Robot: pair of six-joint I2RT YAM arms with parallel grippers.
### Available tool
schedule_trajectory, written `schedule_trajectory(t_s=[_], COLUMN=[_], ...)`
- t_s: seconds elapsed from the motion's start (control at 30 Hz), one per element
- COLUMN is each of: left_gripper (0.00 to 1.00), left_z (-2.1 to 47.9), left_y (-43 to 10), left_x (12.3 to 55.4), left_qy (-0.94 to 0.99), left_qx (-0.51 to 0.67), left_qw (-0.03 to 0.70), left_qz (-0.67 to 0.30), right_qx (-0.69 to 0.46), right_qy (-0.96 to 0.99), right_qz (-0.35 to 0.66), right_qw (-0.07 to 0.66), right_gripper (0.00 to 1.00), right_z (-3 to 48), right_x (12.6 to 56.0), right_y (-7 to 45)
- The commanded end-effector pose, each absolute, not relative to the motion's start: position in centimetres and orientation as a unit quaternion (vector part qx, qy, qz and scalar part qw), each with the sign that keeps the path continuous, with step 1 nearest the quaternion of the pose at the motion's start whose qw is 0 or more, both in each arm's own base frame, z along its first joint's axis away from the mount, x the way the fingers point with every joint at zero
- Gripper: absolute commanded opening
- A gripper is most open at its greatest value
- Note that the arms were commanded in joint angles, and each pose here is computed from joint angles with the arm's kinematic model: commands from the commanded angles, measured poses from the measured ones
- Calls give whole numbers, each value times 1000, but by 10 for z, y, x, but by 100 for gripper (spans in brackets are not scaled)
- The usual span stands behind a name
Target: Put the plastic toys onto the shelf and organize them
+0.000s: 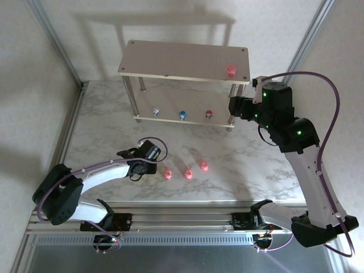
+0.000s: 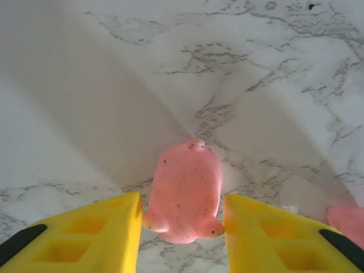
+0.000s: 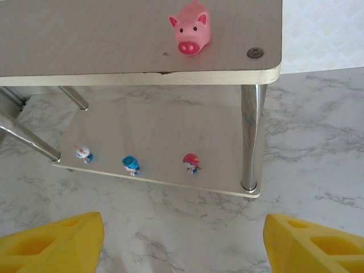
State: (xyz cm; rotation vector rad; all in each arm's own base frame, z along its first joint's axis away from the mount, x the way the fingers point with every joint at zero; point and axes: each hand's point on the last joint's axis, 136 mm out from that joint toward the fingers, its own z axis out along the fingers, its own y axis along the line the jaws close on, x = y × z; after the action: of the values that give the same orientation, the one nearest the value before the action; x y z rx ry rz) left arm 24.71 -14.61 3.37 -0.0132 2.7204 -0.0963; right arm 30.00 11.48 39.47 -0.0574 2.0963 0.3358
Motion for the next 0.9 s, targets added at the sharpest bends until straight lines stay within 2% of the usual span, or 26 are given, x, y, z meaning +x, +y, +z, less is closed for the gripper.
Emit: schedule_trajectory(t_s=[0.0, 0.1, 0.17, 0.37, 0.47, 0.57, 0.73, 0.87], left_gripper=[41, 35, 22, 12, 8, 8, 10, 11], left_z=[35, 32, 31, 37, 64, 120, 266, 361], left_y=[-146, -147, -149, -148, -148, -152, -152, -143], left_x=[254, 253, 252, 254, 265, 290, 347, 383], left_qy=[977, 978, 978, 977, 971, 959, 917, 883], left_qx=[2, 6, 9, 7, 5, 8, 24, 41], left_qw=[210, 206, 201, 206, 230, 274, 388, 459], left_qz=[-32, -35, -45, -58, -63, -76, -89, -88], right_qx=[-26, -25, -24, -20, -17, -20, -26, -28], right_qy=[860, 860, 860, 858, 856, 855, 859, 856], right_qz=[136, 136, 134, 130, 128, 132, 139, 146], right_qw=[491, 491, 492, 497, 501, 501, 491, 495], right_gripper=[75, 75, 75, 75, 75, 75, 74, 74], right_z=[393, 393, 393, 395, 397, 399, 398, 401], right_x=[305, 305, 305, 305, 305, 305, 313, 318], right_y=[117, 117, 117, 114, 112, 114, 122, 127])
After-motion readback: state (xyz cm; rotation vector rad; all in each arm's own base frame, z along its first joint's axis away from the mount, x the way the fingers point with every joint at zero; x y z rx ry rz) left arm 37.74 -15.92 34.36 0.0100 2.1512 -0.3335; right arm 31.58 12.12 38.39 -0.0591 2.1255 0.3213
